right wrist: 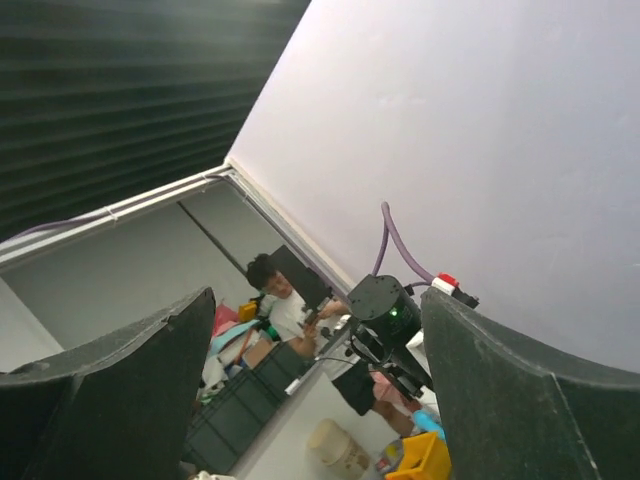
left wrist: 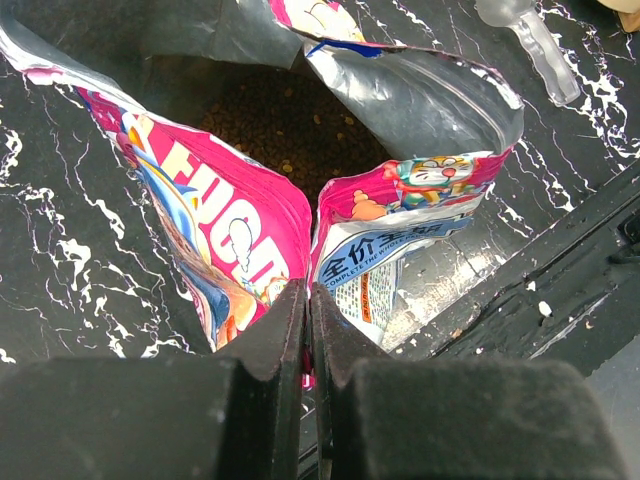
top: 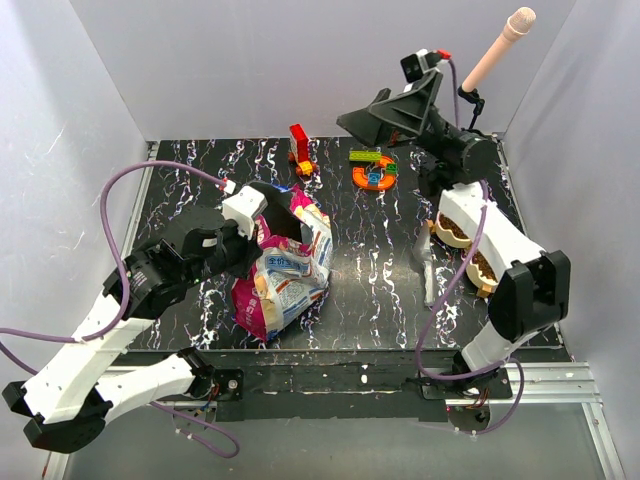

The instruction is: Serve the pet food

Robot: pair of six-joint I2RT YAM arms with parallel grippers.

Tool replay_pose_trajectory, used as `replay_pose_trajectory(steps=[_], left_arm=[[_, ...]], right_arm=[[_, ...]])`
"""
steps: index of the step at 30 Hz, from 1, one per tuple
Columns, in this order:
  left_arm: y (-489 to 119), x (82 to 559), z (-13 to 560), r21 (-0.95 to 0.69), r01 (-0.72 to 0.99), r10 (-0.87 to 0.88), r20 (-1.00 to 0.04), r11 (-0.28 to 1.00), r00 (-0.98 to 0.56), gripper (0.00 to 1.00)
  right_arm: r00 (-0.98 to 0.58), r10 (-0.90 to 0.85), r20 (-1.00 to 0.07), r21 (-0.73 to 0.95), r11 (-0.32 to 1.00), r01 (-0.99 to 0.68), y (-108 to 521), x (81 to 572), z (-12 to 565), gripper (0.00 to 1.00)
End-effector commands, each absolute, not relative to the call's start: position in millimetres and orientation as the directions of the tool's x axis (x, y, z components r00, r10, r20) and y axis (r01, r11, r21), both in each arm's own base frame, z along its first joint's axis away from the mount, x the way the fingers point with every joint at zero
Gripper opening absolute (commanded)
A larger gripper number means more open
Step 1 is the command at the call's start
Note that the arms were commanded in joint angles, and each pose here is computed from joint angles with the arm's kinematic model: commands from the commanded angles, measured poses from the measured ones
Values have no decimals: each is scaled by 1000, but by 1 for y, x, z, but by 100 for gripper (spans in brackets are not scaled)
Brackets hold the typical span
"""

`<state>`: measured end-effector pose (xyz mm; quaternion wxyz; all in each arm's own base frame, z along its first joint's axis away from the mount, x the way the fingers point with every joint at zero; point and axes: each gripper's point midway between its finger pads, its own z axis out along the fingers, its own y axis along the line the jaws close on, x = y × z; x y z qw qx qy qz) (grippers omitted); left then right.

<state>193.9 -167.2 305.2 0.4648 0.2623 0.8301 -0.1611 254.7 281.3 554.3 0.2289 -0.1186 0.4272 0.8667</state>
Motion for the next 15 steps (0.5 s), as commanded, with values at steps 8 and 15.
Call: replay_pose_trajectory(steps=[8, 15], left_arm=[[-171, 218, 347, -8, 534, 188, -931, 845, -312, 0], [-169, 214, 347, -30, 534, 172, -931, 845, -323, 0]], right_arm=[[-712, 529, -462, 843, 510, -169, 222, 307, 411, 91], [-636, 335, -695, 611, 742, -277, 201, 325, 350, 92]])
